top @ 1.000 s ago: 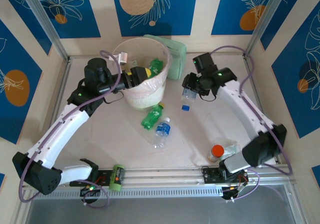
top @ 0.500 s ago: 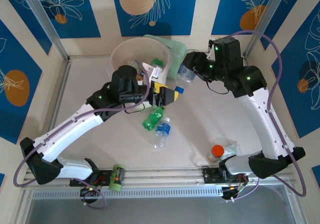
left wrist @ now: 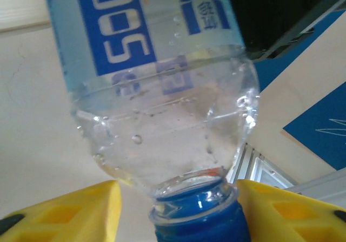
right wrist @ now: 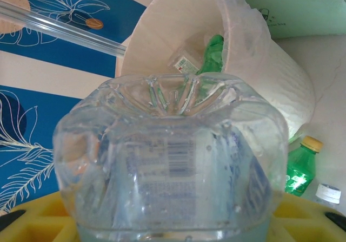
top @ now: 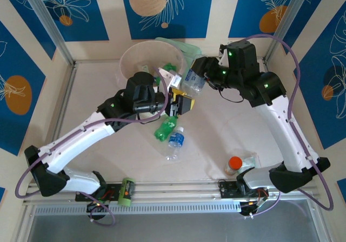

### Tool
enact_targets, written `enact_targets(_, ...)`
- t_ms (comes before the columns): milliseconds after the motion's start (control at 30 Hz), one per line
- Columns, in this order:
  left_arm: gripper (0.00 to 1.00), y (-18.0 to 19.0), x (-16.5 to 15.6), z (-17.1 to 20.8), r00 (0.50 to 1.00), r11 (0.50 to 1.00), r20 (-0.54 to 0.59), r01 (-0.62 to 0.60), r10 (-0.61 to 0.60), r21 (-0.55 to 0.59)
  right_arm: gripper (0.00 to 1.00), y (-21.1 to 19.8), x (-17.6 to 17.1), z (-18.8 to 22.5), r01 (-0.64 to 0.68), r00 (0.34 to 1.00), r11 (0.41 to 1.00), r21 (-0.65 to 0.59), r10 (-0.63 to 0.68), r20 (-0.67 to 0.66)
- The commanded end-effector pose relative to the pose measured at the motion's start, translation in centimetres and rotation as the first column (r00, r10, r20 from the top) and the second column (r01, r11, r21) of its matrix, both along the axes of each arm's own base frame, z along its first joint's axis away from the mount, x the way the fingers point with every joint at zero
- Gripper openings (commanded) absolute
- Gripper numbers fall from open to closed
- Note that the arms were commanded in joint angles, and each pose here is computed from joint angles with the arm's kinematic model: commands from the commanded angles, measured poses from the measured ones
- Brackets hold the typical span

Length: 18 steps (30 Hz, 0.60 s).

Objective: Put the plastic bottles in the bin

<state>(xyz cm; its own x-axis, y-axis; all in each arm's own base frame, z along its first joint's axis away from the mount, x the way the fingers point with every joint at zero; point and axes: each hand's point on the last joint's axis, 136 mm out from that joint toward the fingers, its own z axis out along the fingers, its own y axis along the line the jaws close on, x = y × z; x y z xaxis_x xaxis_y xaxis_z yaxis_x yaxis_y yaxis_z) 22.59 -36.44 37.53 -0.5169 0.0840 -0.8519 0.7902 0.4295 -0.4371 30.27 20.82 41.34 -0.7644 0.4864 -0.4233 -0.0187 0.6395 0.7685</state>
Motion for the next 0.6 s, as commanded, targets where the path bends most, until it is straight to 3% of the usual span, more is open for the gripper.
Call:
enact_targets(0, 0.49, -0.3, 0.1, 1.2, 0.999, 1.0, 0.037, 0.0, 0.001, -0.013, 0.53, 0.6, -0.6, 1.0, -0.021, 1.0, 0.999, 0.039, 0.02, 0.013)
enact_targets(100, 0.38, -0.2, 0.2, 1.3, 0.999, 1.0, 0.043, -0.008, 0.008, -0.012, 0.53, 0.5, -0.6, 0.9, -0.013, 1.0, 0.999, 0.035, 0.013, 0.011)
enact_targets(300, 0.26, 0.6, 1.0, 0.8, 0.997, 0.997, 0.046, -0.07, 0.069, 0.02, 0.56, 0.0, -0.8, 1.1, 0.002, 1.0, 0.999, 0.034, -0.003, 0.021)
enact_targets(433, 0.25, 1.2, 1.6, 1.1, 0.992, 0.992, 0.05, -0.119, 0.118, 0.029, 0.85, -0.9, -0.6, 1.0, 0.038, 0.999, 0.999, 0.023, -0.038, 0.017)
enact_targets(567, 0.25, 2.9, 2.8, 2.1, 0.973, 0.972, 0.048, -0.227, 0.224, 0.062, 0.91, -3.1, -0.7, 1.6, 0.102, 0.994, 0.995, 0.01, -0.103, 0.039)
